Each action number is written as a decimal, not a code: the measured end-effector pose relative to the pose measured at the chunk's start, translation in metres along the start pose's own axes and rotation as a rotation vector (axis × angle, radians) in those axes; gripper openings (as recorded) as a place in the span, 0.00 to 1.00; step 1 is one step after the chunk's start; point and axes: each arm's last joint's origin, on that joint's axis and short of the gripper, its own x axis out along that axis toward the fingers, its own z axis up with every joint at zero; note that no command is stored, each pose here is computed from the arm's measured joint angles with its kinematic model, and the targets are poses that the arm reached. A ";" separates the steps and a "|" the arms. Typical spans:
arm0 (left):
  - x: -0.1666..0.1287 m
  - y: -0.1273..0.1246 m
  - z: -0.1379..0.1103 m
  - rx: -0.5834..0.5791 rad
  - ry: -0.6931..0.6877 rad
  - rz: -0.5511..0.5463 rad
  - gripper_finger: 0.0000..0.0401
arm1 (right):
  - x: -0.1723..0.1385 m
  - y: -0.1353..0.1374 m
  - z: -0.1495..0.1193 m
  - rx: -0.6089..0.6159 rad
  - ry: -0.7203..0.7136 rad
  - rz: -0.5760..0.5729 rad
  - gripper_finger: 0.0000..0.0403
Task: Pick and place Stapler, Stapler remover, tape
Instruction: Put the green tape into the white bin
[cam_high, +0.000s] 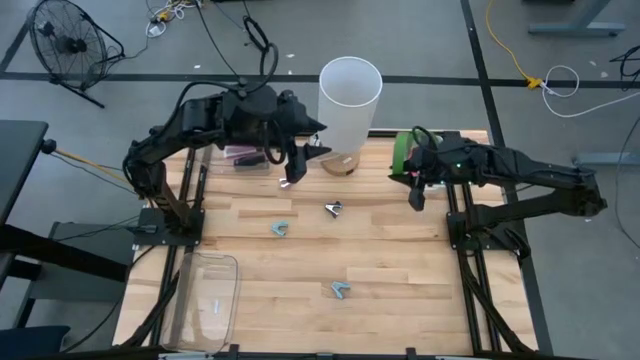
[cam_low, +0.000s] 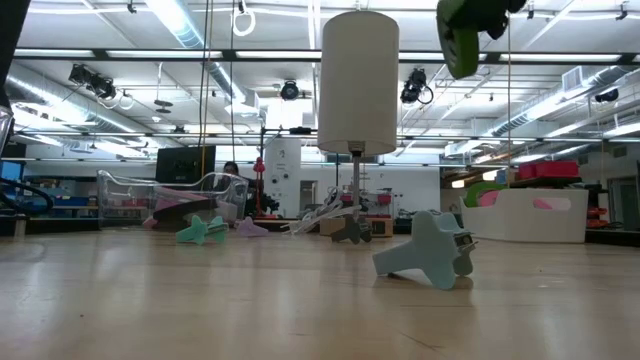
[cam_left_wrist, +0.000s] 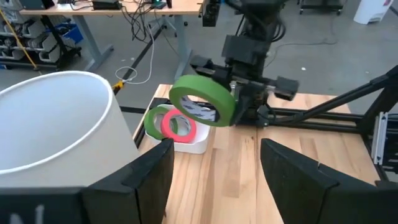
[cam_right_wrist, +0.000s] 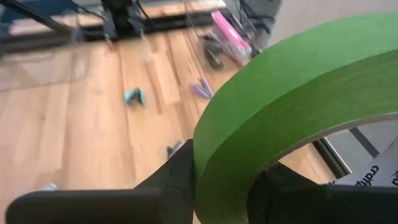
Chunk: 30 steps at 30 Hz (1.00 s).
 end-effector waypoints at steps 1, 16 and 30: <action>0.000 0.000 0.000 0.000 0.000 -0.001 0.60 | 0.000 -0.002 -0.002 0.002 0.017 -0.009 0.22; 0.002 0.000 0.001 -0.001 -0.006 -0.001 0.60 | 0.038 -0.036 -0.062 0.070 0.302 -0.309 0.22; 0.002 0.000 0.000 -0.001 -0.004 0.000 0.60 | 0.062 -0.067 -0.121 0.123 0.433 -0.616 0.22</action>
